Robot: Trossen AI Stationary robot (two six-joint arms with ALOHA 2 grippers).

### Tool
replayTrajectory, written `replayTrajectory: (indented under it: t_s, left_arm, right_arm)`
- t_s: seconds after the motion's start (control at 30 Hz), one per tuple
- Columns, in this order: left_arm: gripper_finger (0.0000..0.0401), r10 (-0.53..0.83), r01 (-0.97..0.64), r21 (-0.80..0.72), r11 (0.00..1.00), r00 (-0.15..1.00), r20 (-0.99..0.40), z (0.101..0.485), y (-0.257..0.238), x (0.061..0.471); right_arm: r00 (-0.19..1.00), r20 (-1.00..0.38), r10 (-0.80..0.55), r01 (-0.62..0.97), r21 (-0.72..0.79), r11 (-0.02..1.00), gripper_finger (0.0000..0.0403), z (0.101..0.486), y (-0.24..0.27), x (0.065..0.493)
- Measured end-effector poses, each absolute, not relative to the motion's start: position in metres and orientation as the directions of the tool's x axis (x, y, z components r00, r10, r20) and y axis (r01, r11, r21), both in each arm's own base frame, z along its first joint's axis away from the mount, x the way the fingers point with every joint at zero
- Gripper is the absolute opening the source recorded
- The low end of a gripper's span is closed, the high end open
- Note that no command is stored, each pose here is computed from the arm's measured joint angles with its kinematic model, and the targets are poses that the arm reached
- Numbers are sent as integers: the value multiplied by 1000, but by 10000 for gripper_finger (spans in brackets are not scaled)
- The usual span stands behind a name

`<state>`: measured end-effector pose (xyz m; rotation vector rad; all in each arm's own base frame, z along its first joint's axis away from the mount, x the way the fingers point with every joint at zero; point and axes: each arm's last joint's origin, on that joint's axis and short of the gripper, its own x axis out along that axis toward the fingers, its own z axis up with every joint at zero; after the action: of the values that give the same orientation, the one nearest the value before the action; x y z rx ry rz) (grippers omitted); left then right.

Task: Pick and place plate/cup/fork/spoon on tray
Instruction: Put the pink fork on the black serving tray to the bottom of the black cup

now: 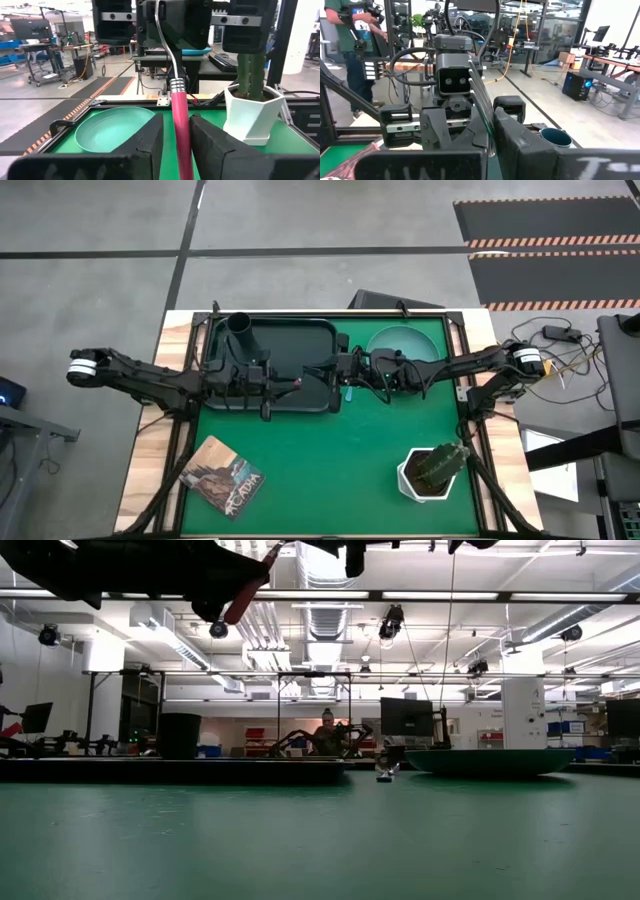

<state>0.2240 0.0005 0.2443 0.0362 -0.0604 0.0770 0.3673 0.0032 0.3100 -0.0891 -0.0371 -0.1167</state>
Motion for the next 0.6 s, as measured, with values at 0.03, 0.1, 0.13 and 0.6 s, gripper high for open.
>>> replayTrajectory:
  t_s: [0.03, 0.1, 0.13, 0.6]
  left_arm:
    - [75, 81, -83, 34, 996, 995, 61, 244, 1, 224]
    - [76, 93, -95, 33, 995, 994, 58, 244, 1, 224]
    - [77, 97, -99, 33, 995, 994, 56, 243, 1, 224]
    - [78, 104, -105, 28, 994, 994, 43, 241, 1, 223]
  right_arm:
    - [992, 42, -115, 119, -91, 989, 8, 310, 3, 367]
    - [992, 40, -116, 120, -96, 988, 8, 310, 3, 367]
    - [992, 36, -118, 121, -98, 988, 8, 309, 3, 367]
    - [985, -46, -168, 160, -140, 977, 8, 302, 2, 366]
